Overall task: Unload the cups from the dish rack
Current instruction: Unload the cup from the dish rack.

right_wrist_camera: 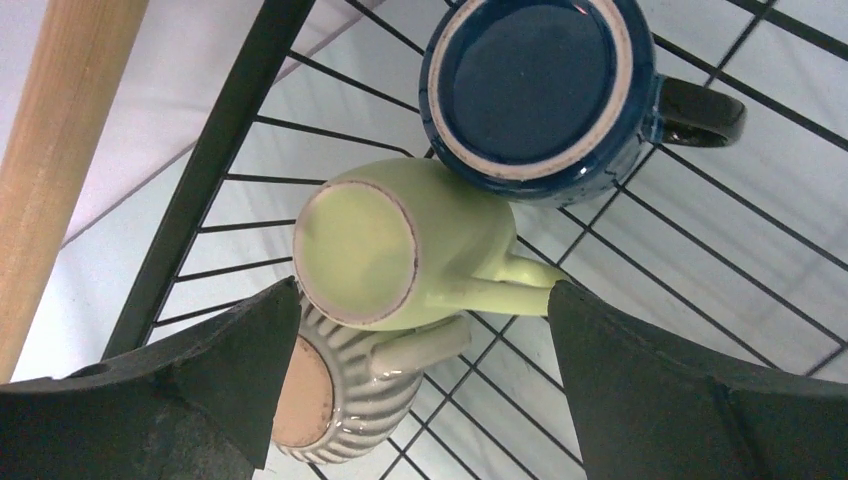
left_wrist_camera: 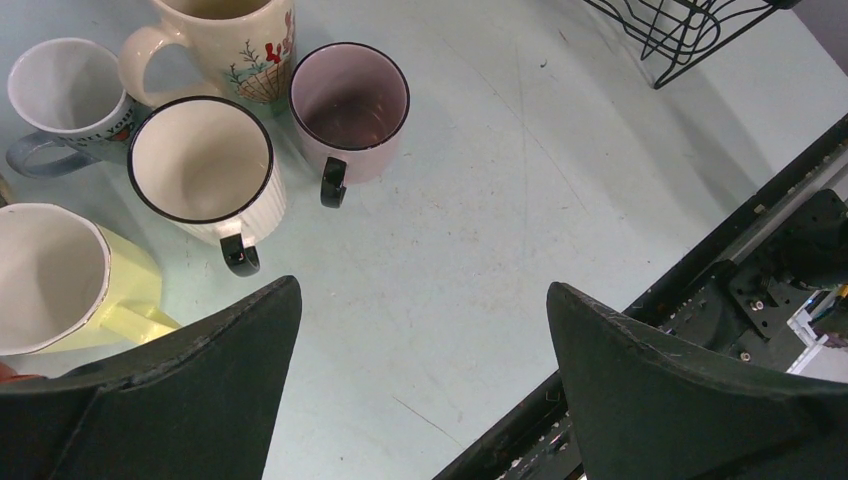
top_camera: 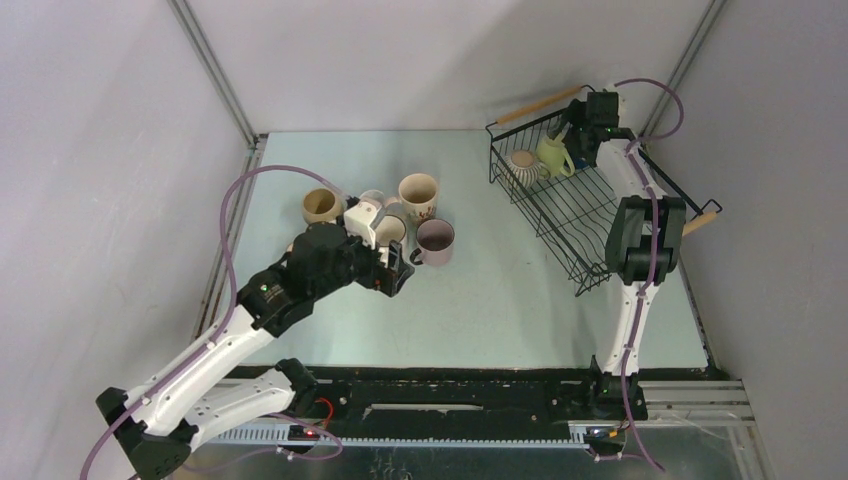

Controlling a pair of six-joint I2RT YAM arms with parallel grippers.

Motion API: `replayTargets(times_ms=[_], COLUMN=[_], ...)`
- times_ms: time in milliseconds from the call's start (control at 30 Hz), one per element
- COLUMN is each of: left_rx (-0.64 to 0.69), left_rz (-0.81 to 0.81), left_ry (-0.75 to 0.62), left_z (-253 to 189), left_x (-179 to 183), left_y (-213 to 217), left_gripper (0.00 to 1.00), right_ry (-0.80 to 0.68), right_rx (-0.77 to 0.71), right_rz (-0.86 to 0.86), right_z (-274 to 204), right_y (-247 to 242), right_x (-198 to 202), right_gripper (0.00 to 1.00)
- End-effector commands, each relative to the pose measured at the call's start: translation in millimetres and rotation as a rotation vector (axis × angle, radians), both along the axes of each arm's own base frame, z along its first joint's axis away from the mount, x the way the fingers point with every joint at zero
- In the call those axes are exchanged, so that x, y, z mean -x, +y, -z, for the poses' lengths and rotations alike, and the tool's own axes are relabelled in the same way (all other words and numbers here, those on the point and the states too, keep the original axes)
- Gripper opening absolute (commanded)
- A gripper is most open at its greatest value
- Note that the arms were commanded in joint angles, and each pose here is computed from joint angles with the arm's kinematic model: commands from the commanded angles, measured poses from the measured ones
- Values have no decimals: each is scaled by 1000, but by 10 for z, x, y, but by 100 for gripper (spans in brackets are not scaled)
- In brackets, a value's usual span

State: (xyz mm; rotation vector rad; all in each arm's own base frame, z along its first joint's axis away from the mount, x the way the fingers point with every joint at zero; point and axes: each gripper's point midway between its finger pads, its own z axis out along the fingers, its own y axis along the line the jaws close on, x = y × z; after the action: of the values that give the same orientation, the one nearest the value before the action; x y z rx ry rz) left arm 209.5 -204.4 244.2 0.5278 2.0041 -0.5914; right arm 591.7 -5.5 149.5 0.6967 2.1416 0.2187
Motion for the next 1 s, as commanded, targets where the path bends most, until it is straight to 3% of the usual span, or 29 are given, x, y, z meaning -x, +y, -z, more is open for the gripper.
replayTargets(times_ms=[0,267,967], left_rx=[-5,-12,-14], left_rz=[11,22,47], left_ry=[-25,-12,10], left_z=[29,72,118], left_x=[-46,-56,-37], left_y=[-29,-64,-116], left_gripper=[100,100,100], right_ry=[-57,-105,-124], right_rx=[6,-78,-77], right_rz=[-53,-149,-220], right_z=[88,179,144], right_y=[-37,121,395], right_x=[-138,-140,91], right_gripper=[100,100,100])
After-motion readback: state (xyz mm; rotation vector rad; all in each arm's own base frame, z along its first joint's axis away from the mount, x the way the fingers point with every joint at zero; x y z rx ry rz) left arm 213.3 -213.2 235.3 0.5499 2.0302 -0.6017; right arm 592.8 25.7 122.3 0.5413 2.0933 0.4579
